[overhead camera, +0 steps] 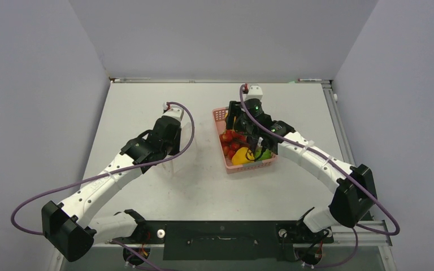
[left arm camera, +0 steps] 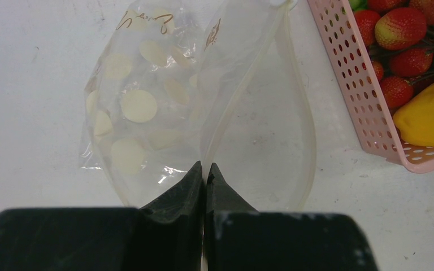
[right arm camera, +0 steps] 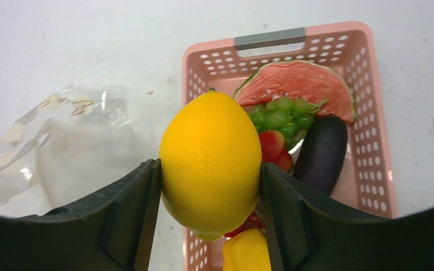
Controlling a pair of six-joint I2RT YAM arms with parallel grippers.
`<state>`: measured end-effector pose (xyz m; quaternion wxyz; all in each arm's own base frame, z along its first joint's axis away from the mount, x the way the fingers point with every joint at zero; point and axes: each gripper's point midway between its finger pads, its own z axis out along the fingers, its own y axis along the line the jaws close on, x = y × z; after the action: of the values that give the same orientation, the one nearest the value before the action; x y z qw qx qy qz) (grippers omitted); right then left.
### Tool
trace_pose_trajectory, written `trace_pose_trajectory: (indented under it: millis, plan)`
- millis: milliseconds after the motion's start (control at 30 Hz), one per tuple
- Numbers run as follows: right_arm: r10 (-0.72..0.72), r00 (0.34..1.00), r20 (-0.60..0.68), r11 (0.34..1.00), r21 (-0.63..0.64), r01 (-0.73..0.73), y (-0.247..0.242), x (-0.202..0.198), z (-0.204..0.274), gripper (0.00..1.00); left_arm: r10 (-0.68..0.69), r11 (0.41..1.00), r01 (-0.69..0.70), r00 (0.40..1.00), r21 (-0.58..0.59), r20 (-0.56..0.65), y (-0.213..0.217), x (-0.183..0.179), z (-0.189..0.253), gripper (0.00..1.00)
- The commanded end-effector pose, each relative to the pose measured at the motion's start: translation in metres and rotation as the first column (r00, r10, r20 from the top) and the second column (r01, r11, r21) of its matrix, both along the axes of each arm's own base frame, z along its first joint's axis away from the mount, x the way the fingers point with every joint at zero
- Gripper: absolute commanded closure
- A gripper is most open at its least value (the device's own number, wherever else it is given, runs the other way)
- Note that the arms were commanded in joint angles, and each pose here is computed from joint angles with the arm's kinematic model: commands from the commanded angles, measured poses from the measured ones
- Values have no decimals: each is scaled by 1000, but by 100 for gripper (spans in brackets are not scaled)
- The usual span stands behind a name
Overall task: Place the food in the zip-top bag and seal the zipper
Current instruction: Pick up the fake fruit from the bin, then place the fake fruit in the zipper food storage bag.
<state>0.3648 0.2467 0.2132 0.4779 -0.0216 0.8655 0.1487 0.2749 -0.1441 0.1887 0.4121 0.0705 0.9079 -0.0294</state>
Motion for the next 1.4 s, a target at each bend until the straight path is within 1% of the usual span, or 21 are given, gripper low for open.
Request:
trace_pose_trajectory:
  millis: [0, 200, 300, 533, 833, 1033, 1133, 1233, 1367]
  plan:
    - [130, 989, 72, 986, 91, -136, 25, -21, 31, 71, 16, 999, -13, 998, -36, 63, -2, 9, 15, 100]
    - [235, 967, 96, 956, 155, -247, 42, -45, 39, 71, 21, 999, -19, 998, -35, 66, 0, 9, 15, 100]
    - [309, 945, 109, 926, 193, -325, 55, -60, 44, 70, 21, 999, -18, 998, -36, 65, 0, 9, 15, 100]
    - [426, 892, 151, 852, 265, -452, 82, -84, 56, 70, 18, 999, -16, 998, -35, 58, -1, 9, 13, 100]
    - [519, 839, 160, 793, 276, -543, 127, -106, 54, 69, 14, 999, -12, 998, -40, 55, -2, 9, 12, 100]
    - [548, 826, 130, 784, 265, -562, 150, -110, 40, 69, 14, 999, -12, 998, -45, 62, -2, 9, 15, 100]
    - [553, 821, 143, 775, 275, -570, 160, -109, 40, 69, 13, 999, -10, 998, -49, 66, -2, 8, 16, 100]
    - [552, 824, 127, 779, 274, -564, 166, -106, 32, 69, 12, 998, -9, 998, -55, 69, -2, 8, 18, 100]
    - [537, 837, 100, 798, 261, -543, 171, -102, 19, 65, 7, 998, -3, 998, -61, 69, -3, 7, 18, 100]
